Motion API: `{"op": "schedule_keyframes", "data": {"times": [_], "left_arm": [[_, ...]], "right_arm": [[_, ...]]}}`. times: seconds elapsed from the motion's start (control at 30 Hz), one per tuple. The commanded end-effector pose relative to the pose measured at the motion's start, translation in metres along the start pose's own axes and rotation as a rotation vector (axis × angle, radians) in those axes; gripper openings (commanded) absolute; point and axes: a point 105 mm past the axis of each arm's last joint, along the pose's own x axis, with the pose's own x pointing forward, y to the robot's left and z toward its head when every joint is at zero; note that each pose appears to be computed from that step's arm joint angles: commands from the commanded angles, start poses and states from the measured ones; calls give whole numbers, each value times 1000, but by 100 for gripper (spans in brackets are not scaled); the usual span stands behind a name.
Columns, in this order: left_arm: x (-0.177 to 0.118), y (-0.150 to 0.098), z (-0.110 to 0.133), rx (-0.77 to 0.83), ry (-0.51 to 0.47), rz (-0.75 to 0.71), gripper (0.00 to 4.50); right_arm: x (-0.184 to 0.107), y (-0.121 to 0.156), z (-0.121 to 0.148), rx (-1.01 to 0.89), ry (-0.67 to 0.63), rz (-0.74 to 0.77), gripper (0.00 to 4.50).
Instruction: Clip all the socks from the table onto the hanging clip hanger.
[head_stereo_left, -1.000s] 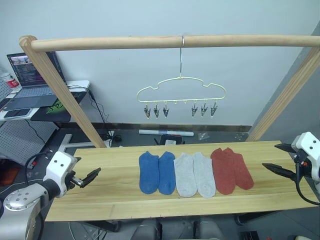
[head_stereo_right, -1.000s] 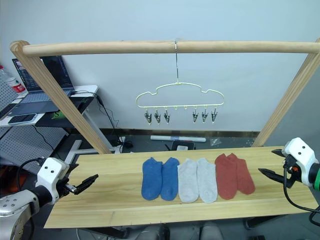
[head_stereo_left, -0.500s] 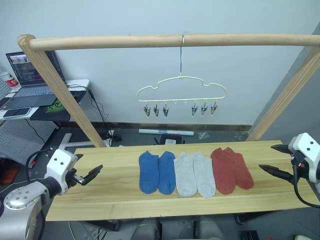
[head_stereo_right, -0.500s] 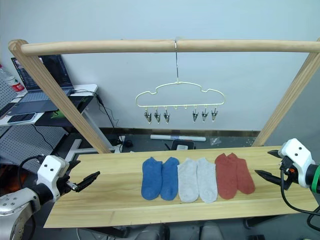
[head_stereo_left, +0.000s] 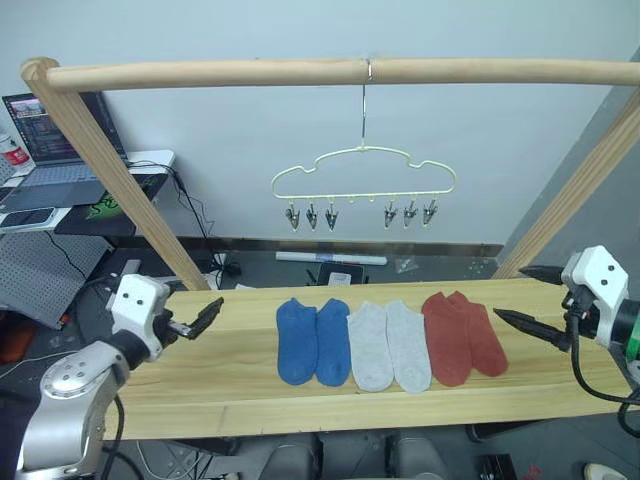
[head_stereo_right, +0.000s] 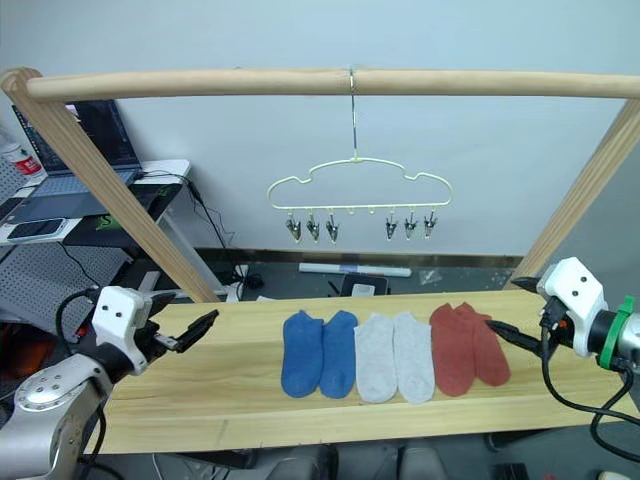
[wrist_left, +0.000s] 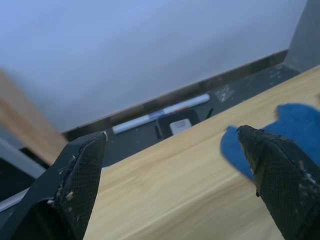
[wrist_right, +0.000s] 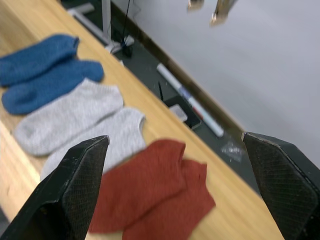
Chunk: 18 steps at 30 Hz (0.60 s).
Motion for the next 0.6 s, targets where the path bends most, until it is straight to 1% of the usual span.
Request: {"op": "schedule_keyframes", "data": {"times": [0.03, 0.2, 0.4, 0.6], "left_arm": [[10, -9, 24, -1, -91, -11, 450], [32, -18, 39, -58, -151, -18, 450], [50, -30, 58, -104, -216, -38, 450], [64, -41, 66, -158, -247, -85, 450]], "right_arm": [[7, 6, 28, -48, -86, 9, 448], [19, 19, 57, -58, -182, 51, 448], [31, 31, 73, -45, -243, 78, 448], [40, 45, 91, -39, -301, 114, 448]]}}
